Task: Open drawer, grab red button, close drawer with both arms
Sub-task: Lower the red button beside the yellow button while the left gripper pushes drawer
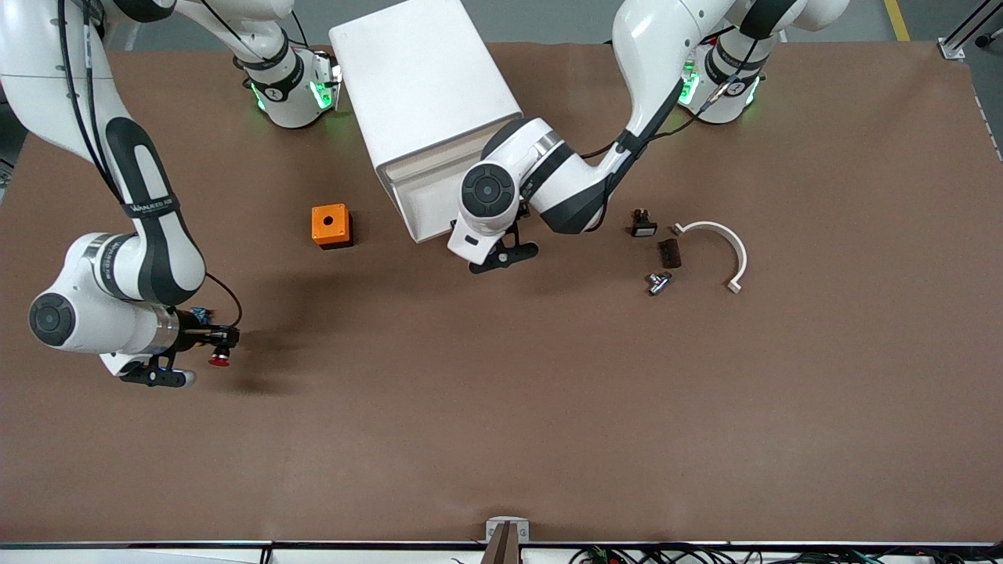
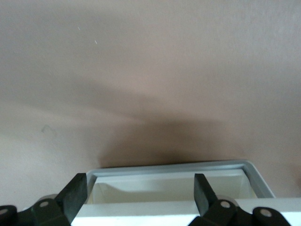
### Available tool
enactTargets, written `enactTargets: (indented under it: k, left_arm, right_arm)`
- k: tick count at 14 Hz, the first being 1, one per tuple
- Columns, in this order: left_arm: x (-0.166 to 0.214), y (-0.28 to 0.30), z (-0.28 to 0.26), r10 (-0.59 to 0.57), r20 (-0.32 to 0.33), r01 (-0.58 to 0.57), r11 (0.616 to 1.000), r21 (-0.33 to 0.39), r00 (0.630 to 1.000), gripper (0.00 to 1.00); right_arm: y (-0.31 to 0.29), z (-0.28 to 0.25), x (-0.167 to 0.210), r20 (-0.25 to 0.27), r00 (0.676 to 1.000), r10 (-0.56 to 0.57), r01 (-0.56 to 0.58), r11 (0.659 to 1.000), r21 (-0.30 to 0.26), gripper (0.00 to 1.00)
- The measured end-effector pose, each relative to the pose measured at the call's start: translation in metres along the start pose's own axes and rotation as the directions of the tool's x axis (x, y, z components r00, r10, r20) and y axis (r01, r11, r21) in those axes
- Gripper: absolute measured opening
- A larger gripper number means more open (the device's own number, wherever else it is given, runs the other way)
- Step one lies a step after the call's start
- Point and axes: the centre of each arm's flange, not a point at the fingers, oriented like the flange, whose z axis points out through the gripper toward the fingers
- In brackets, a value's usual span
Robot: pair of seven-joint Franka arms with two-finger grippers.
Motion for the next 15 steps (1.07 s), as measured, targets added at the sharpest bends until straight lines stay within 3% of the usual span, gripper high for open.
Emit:
enactTargets:
  k: [10, 11, 15]
  left_arm:
    - [-0.033, 0.016, 0.024, -0.002, 0.126, 0.005, 1.000, -0.023, 0.992, 1.00]
    - [-0.035, 0.017, 0.027, -0.003, 0.137, 0.006, 1.000, -0.025, 0.991, 1.00]
    - [-0.039, 0.020, 0.033, -0.011, 0.172, 0.017, 0.999, -0.031, 0.985, 1.00]
  right_arm:
    - [0.011, 0.038, -0.001, 0.012, 1.000, 0.013, -0.013, 1.000, 0.000, 0.41]
    - [0.011, 0.038, -0.001, 0.012, 1.000, 0.013, -0.013, 1.000, 0.001, 0.46]
    - [0.010, 0.037, 0.000, 0.009, 1.000, 0.011, -0.011, 1.000, 0.001, 0.85]
